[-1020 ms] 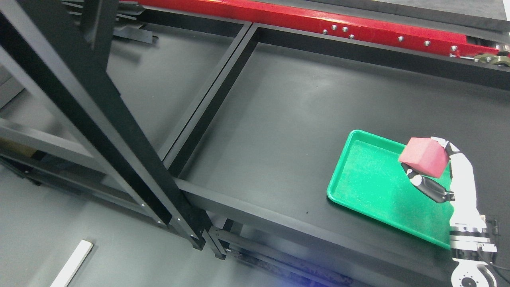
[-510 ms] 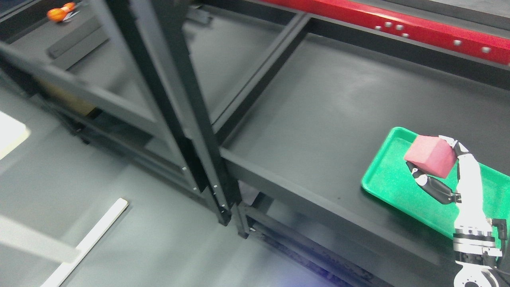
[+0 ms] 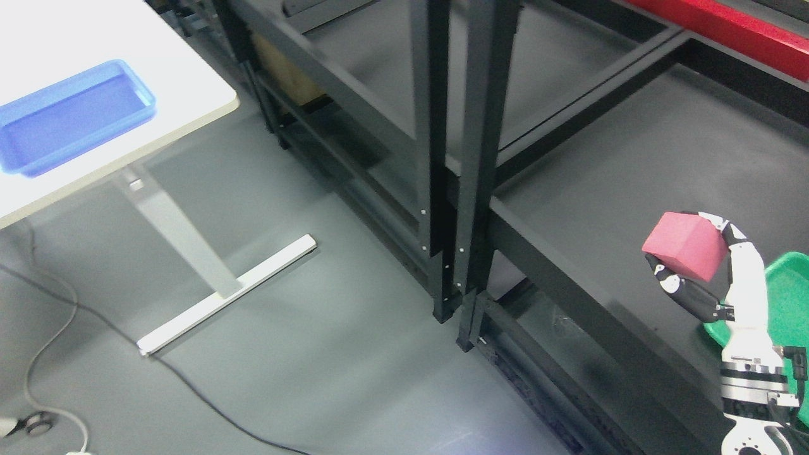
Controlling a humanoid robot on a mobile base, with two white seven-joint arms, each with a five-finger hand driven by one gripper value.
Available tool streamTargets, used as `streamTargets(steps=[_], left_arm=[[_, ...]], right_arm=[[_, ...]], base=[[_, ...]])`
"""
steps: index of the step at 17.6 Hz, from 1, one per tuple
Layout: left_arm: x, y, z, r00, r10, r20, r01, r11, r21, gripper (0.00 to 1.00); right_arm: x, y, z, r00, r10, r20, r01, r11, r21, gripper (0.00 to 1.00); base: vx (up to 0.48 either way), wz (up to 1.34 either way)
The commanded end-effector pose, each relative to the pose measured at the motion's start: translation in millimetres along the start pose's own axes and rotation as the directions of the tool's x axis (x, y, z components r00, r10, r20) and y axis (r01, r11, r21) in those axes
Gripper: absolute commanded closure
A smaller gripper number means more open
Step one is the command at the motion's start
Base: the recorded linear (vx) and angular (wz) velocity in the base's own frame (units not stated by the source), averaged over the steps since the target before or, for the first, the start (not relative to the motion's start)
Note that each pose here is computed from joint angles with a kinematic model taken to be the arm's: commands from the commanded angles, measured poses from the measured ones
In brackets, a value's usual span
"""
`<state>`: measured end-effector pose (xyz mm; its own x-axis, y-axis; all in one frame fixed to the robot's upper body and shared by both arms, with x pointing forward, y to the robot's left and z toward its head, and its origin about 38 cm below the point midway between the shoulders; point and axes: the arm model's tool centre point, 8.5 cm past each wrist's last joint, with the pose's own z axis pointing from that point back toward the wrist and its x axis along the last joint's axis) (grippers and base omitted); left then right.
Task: Pick pink block from left shelf to tray
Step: 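Turn and drive toward the blue tray holding the cube in the right hand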
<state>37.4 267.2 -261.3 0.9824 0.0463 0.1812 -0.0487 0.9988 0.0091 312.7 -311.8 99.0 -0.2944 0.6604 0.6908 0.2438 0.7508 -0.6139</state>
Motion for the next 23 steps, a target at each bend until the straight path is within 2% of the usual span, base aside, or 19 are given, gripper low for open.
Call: streamTargets(steps=[1,16,23], left_arm=[[-5.1,11.5,1.6,1.000,-0.004,-0.008,0.004,1.000,0.017,0.00],[-5.1,11.5,1.6,1.000,-0.004,-0.008,0.004,1.000,0.017,0.00],[-5.1,11.5,1.6,1.000,-0.004,-0.008,0.004,1.000,0.017,0.00]], right_arm=[[3.3,-2.4,-1.6,1.000,-0.001,0.009,0.001,1.000,-0.011,0.96],[3.5,-1.7,-0.7,1.000,-0.004,0.013,0.004,1.000,-0.010,0.96],[4.1,-1.6,-0.1,1.000,-0.005,0.020,0.005,1.000,-0.009,0.96]], base=[[-0.178,0.84],[-0.138,0.68],[-0.020,0.19]])
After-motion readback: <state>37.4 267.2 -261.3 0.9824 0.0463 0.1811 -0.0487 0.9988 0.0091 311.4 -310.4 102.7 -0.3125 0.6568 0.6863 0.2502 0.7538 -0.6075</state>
